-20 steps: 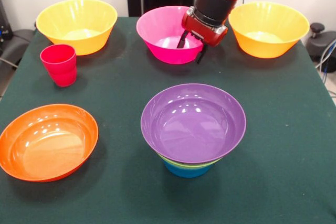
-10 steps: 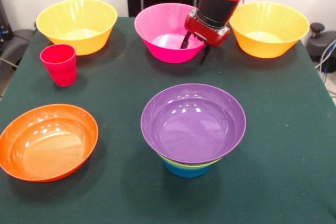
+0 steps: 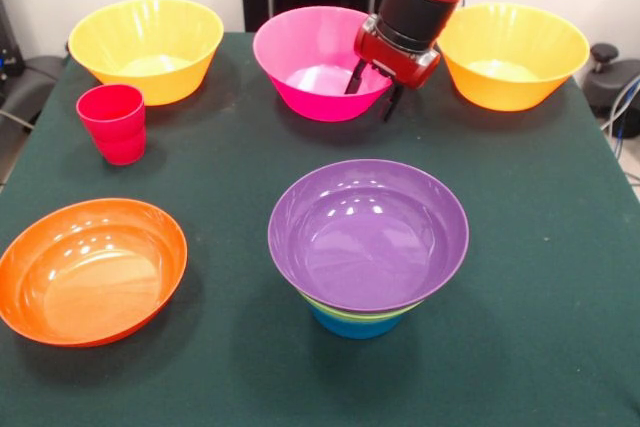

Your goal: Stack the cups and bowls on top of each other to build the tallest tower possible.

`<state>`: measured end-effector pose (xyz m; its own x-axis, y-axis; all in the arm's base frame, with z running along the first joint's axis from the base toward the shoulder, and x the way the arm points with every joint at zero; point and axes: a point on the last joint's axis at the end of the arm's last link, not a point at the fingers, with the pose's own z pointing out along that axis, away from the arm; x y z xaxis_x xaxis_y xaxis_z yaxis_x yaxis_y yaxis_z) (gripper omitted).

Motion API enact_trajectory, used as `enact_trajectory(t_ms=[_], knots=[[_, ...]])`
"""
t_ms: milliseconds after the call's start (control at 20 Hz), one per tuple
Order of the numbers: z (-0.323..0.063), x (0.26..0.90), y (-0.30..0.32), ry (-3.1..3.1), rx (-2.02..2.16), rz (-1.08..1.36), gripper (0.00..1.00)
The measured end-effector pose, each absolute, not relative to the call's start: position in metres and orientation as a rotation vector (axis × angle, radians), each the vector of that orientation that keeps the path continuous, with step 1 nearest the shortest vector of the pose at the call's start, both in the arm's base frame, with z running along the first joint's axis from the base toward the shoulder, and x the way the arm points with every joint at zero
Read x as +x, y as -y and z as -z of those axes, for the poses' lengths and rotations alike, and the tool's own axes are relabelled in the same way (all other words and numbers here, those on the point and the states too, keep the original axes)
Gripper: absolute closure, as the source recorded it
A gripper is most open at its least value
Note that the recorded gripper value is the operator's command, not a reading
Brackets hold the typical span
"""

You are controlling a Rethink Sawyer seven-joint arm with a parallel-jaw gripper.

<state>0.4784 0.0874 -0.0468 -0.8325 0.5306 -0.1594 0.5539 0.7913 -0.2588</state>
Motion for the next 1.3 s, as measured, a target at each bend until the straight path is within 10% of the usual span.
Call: enact_trajectory(t_ms=[1050, 1100, 1300], knots=[[0.043, 0.469, -0.1, -2.976, 0.969, 0.471, 0.0], [0.041, 0.463, -0.108, -3.013, 0.986, 0.484, 1.0], [0.038, 0.46, -0.11, -3.027, 0.986, 0.5, 1.0]])
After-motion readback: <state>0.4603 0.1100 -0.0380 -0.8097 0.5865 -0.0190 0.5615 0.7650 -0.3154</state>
